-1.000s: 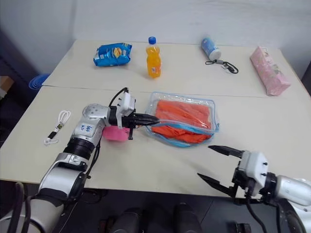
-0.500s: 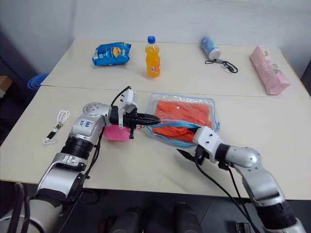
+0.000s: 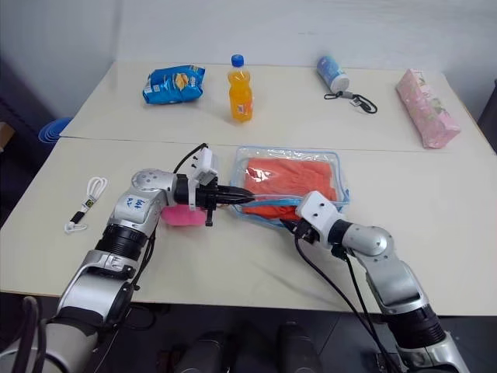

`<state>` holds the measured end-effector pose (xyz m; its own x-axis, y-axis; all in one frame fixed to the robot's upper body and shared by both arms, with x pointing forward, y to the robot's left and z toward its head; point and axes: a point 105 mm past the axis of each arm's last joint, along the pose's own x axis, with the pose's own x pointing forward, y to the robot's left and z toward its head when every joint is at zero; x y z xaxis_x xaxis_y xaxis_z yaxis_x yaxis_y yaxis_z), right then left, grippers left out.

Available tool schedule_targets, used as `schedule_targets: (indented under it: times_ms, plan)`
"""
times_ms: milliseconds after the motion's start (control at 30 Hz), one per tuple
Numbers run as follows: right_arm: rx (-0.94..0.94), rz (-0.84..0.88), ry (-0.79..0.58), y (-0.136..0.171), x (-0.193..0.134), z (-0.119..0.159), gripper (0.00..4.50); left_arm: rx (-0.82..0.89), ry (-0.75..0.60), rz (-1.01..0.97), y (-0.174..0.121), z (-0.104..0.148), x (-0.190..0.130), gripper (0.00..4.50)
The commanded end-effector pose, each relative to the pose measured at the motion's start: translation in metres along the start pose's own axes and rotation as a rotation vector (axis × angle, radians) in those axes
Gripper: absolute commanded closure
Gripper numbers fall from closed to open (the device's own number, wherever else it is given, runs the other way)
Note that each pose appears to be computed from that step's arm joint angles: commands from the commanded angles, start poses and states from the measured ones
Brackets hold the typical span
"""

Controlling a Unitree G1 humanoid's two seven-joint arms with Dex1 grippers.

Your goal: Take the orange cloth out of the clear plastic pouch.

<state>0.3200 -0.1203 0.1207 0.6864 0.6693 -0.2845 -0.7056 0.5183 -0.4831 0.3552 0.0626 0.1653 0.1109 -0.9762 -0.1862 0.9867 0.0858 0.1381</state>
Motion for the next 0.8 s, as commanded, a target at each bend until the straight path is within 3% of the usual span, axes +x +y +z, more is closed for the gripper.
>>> schedule_targets:
  times_ms: [33,400,633,800]
  plan:
    - [-0.150,0.005,0.012,-0.005,0.002,0.007,1.86,0.034,-0.018,0.006,0.000,0.008,-0.001,4.50]
    - [-0.311,-0.041,0.107,-0.014,0.014,-0.005,1.86,0.026,-0.037,0.000,-0.001,0.011,0.003,4.50]
    - [-0.274,0.008,0.174,-0.006,0.029,-0.023,1.86,0.012,-0.058,-0.011,-0.001,0.013,0.006,4.50]
    - [-0.224,0.004,0.153,-0.009,0.037,-0.022,3.40,-0.004,-0.081,-0.008,-0.001,0.016,0.007,4.50]
